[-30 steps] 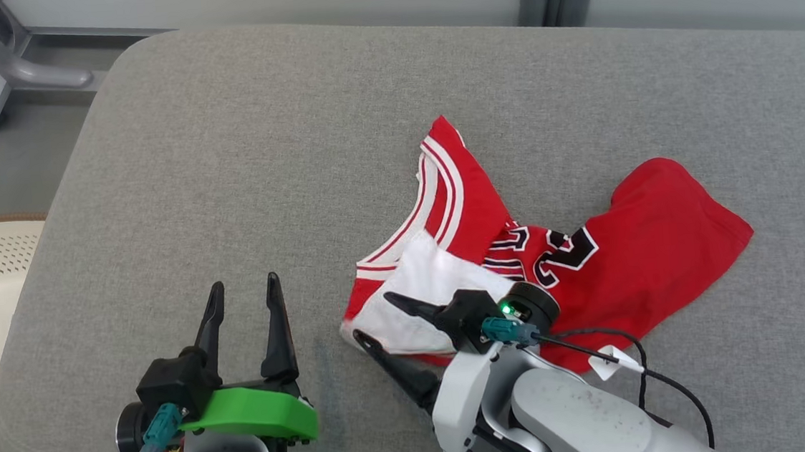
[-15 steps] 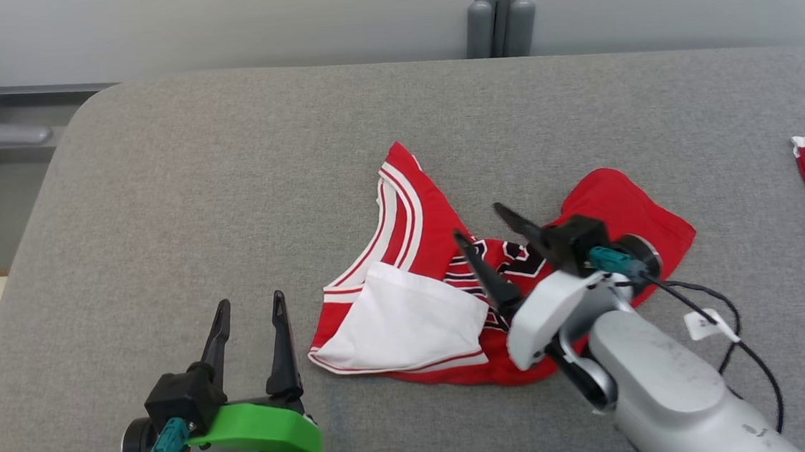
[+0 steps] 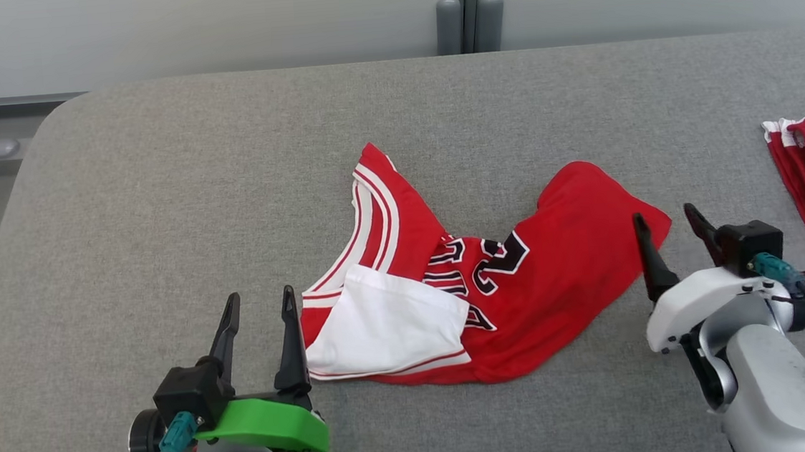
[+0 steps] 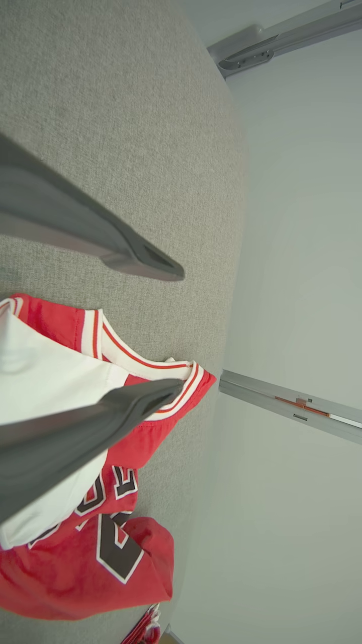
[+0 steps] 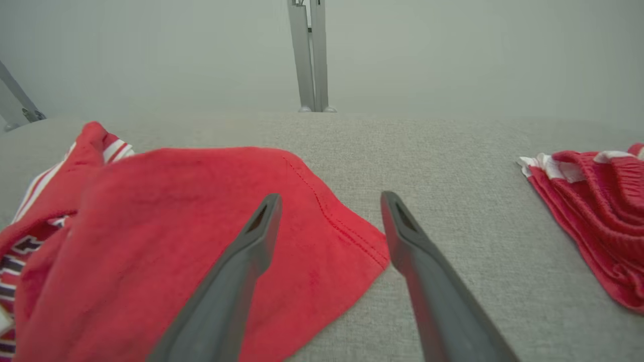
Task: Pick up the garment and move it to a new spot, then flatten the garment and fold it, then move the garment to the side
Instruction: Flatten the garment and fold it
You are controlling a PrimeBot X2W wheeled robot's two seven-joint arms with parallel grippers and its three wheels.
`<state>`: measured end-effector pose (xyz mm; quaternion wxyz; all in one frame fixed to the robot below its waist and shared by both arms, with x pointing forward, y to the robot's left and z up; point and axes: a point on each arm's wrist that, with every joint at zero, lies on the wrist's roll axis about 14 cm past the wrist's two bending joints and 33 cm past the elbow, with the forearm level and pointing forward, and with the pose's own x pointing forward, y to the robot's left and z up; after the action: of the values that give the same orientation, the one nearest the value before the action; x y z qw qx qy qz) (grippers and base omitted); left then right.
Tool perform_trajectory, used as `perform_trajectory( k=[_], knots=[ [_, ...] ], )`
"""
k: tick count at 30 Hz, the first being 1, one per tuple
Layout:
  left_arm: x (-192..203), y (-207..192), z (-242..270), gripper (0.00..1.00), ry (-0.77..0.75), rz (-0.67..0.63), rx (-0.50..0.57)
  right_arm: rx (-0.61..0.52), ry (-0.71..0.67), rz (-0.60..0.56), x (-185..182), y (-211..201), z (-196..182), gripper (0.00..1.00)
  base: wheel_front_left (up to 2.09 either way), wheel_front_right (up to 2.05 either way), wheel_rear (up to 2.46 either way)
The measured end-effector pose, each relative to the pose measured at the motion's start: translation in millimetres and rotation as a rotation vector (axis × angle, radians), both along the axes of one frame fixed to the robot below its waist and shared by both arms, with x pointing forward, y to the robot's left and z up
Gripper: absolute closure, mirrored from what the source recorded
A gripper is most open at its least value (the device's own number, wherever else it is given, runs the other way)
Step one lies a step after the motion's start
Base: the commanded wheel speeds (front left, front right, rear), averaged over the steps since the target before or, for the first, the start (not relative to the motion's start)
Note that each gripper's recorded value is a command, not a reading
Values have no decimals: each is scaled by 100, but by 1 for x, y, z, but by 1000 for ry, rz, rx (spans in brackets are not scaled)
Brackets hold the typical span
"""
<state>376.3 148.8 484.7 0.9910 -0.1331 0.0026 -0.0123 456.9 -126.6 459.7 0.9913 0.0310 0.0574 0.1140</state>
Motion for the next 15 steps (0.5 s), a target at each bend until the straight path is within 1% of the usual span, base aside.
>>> perform_trajectory(
  k=[3,6,11,15],
  knots=[
    [2,0,-3,0,7,-1,1,-44,96,-59,-1,-23,-24,0,0,0,0],
    [5,2,-3,0,9,4,3,-71,169,-92,3,-34,-39,0,0,0,0],
    [6,9,-7,0,21,23,7,-77,269,-92,15,-28,-57,0,0,0,0],
    [7,15,-8,0,25,39,11,-92,359,-67,18,-18,-75,0,0,0,0]
  ],
)
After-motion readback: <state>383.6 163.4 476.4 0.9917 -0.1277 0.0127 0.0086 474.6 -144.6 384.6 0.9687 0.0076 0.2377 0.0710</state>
